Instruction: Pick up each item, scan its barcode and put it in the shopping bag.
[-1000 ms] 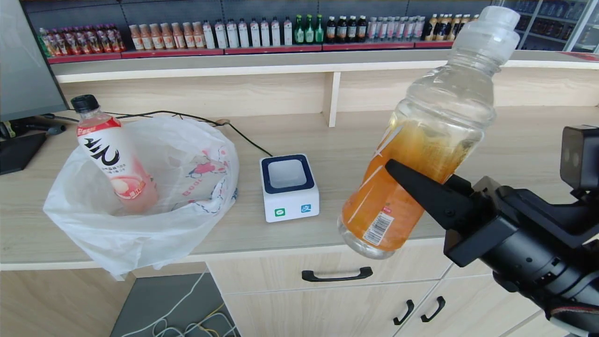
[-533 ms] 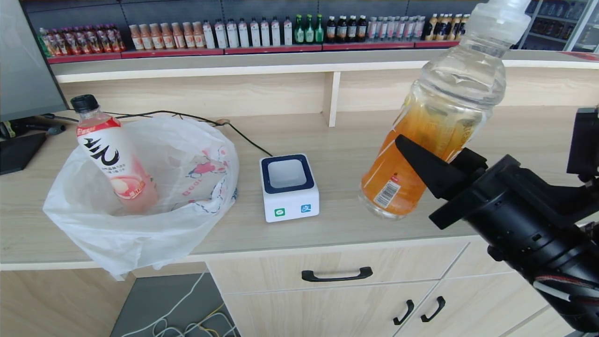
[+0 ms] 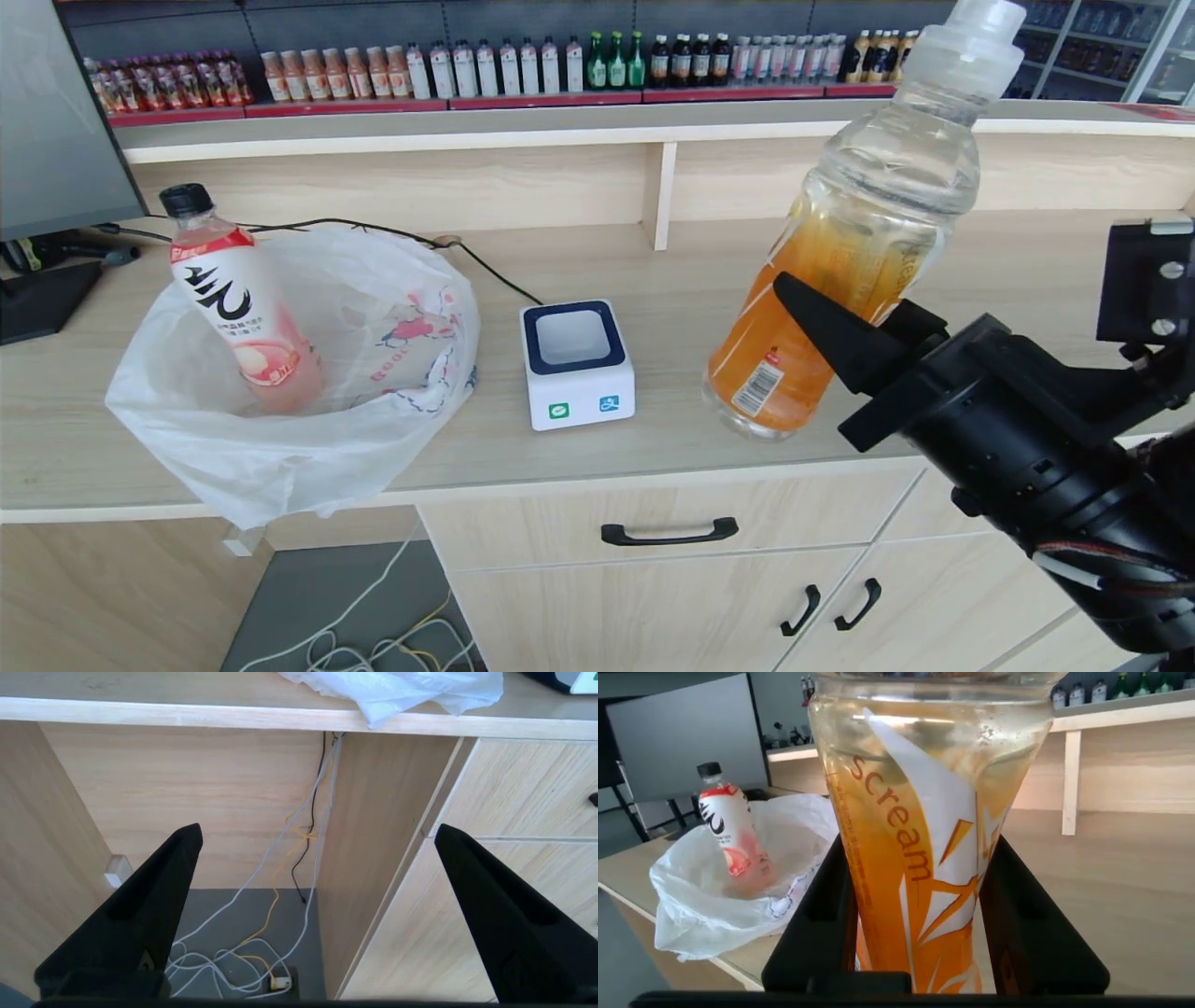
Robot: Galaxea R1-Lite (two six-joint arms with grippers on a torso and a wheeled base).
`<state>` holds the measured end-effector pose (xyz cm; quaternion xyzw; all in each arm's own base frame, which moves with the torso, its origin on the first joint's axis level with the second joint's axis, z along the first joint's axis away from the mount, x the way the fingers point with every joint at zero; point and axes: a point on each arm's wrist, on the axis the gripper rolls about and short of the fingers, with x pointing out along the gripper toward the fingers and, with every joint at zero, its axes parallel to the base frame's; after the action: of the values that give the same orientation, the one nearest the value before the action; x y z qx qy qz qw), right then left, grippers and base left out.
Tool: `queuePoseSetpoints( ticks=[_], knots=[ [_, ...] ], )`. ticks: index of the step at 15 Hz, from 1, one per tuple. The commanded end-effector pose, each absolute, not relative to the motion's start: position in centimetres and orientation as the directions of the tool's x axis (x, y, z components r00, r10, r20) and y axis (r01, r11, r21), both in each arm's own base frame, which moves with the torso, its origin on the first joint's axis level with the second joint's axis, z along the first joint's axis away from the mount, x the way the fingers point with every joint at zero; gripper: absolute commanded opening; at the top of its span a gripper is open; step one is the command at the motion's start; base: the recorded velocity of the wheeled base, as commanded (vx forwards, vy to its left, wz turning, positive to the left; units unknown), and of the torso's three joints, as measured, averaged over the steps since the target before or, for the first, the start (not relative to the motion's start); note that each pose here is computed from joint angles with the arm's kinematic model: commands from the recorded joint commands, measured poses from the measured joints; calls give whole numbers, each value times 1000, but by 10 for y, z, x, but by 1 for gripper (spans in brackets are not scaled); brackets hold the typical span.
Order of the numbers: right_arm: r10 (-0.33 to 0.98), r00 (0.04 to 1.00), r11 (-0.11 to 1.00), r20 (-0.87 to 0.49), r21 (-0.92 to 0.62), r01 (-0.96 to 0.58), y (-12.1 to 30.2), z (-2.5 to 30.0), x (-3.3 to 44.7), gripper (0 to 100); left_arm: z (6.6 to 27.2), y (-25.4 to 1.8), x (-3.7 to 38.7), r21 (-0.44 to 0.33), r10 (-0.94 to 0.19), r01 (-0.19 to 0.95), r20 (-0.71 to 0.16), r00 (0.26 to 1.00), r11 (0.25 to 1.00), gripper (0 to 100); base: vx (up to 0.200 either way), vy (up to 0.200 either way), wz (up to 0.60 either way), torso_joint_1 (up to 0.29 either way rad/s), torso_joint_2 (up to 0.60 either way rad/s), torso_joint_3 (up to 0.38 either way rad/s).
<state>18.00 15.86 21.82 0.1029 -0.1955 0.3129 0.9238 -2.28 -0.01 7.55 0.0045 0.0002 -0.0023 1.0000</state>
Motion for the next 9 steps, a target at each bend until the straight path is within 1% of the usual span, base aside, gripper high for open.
queuePoseSetpoints(
  ticks=[1,8,9],
  knots=[
    [536,729,785,426,67,-616,158,218,180,0,75,0,-23,9,-5,5,0,1000,1000,100,0,0,0,0,0,0],
    [523,741,797,421,68,-600,157,217,187,0,75,0,-23,6,-5,5,0,1000,1000,100,0,0,0,0,0,0],
    [523,743,798,418,69,-599,158,216,188,0,75,0,-23,6,-5,5,0,1000,1000,100,0,200,0,2,-2,7]
  ],
)
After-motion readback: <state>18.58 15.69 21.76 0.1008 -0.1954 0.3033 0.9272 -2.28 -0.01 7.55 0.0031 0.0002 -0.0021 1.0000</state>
